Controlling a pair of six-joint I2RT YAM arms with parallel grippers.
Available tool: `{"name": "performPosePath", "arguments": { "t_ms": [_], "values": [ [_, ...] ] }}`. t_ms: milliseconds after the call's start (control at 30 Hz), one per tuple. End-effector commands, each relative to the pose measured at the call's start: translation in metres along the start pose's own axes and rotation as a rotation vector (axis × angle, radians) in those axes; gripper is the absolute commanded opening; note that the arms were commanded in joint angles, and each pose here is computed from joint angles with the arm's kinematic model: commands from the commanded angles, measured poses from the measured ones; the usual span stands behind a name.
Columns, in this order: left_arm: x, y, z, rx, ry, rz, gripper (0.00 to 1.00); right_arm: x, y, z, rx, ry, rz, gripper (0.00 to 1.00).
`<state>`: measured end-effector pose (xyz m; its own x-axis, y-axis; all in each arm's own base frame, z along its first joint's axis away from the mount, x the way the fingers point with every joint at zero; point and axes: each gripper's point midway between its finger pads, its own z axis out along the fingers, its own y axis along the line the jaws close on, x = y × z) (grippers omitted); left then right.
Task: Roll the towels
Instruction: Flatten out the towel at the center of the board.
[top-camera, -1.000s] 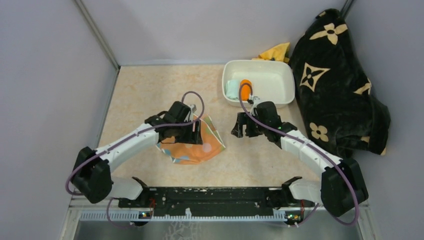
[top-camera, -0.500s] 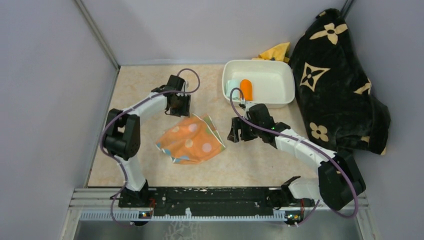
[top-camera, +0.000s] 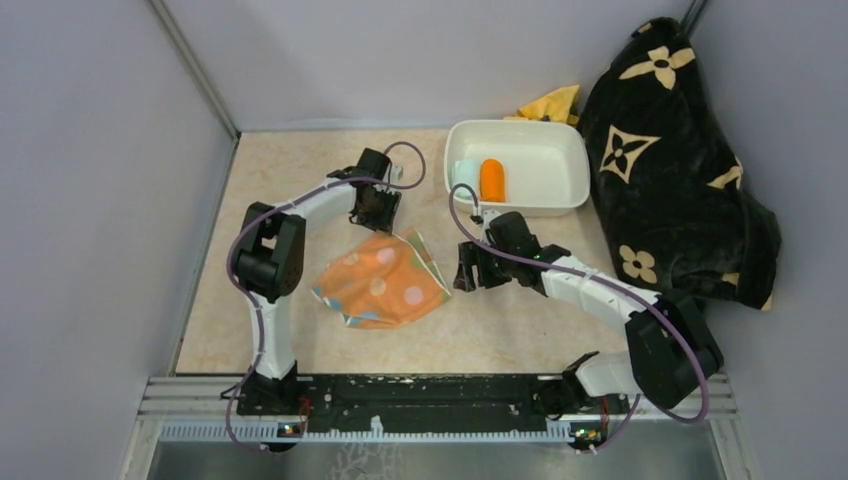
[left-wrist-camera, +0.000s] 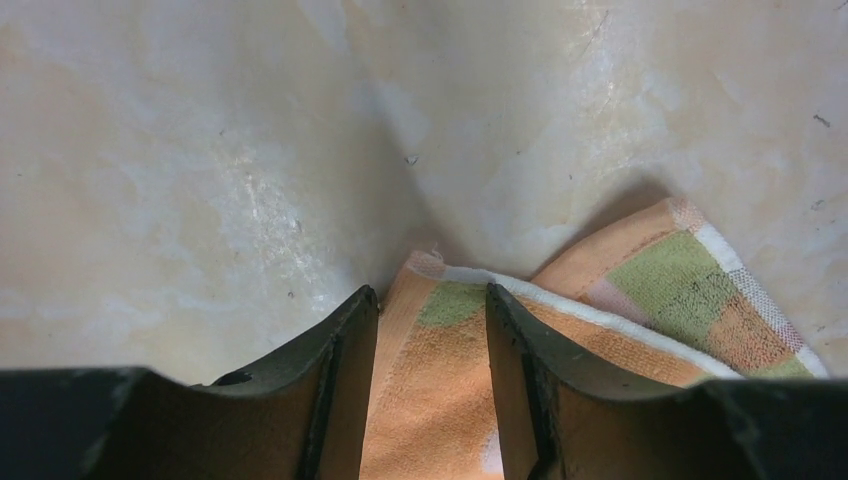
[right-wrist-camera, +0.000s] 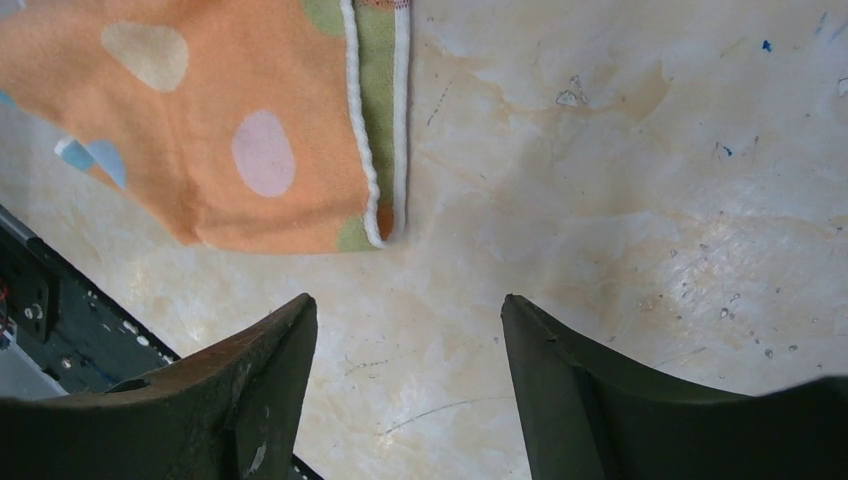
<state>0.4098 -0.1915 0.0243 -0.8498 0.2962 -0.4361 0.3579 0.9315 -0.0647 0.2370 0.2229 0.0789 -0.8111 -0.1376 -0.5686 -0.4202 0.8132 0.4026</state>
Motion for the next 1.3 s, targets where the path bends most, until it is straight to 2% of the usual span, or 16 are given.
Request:
{"name": "performPosePath", "arguments": {
  "t_ms": [0,100,233,367,500,700,833,1033,1267],
  "values": [
    [0.043,-0.002,0.029,-0.021,0.158,0.034,0.49,-0.024,0.011,0.004,-0.014,-0.049,-0.060,0.68],
    [0.064,-0.002,0.036,-0.038,0.214,0.033,0.42,-0.032,0.012,0.010,-0.001,-0.058,-0.081,0.67],
    [0.076,-0.007,0.033,-0.016,0.226,0.013,0.29,-0.050,0.012,0.020,0.015,-0.093,-0.101,0.66],
    [0.067,-0.011,0.011,0.002,0.174,0.004,0.13,-0.076,0.010,0.031,0.041,-0.153,-0.106,0.63],
    [0.060,-0.016,-0.021,0.025,0.098,-0.010,0.06,-0.104,0.015,0.051,0.037,-0.190,-0.112,0.58],
    [0.071,-0.026,-0.057,0.085,0.036,-0.053,0.03,-0.125,0.025,0.094,-0.016,-0.193,-0.131,0.48],
    [0.083,-0.026,-0.066,0.087,0.022,-0.064,0.02,-0.128,0.047,0.119,-0.086,-0.169,-0.203,0.47],
    [0.095,-0.025,-0.069,0.083,0.027,-0.073,0.01,-0.104,0.071,0.149,-0.202,-0.076,-0.275,0.47],
    [0.096,-0.026,-0.075,0.089,0.006,-0.079,0.00,-0.082,0.064,0.172,-0.220,-0.008,-0.279,0.45]
  ]
}}
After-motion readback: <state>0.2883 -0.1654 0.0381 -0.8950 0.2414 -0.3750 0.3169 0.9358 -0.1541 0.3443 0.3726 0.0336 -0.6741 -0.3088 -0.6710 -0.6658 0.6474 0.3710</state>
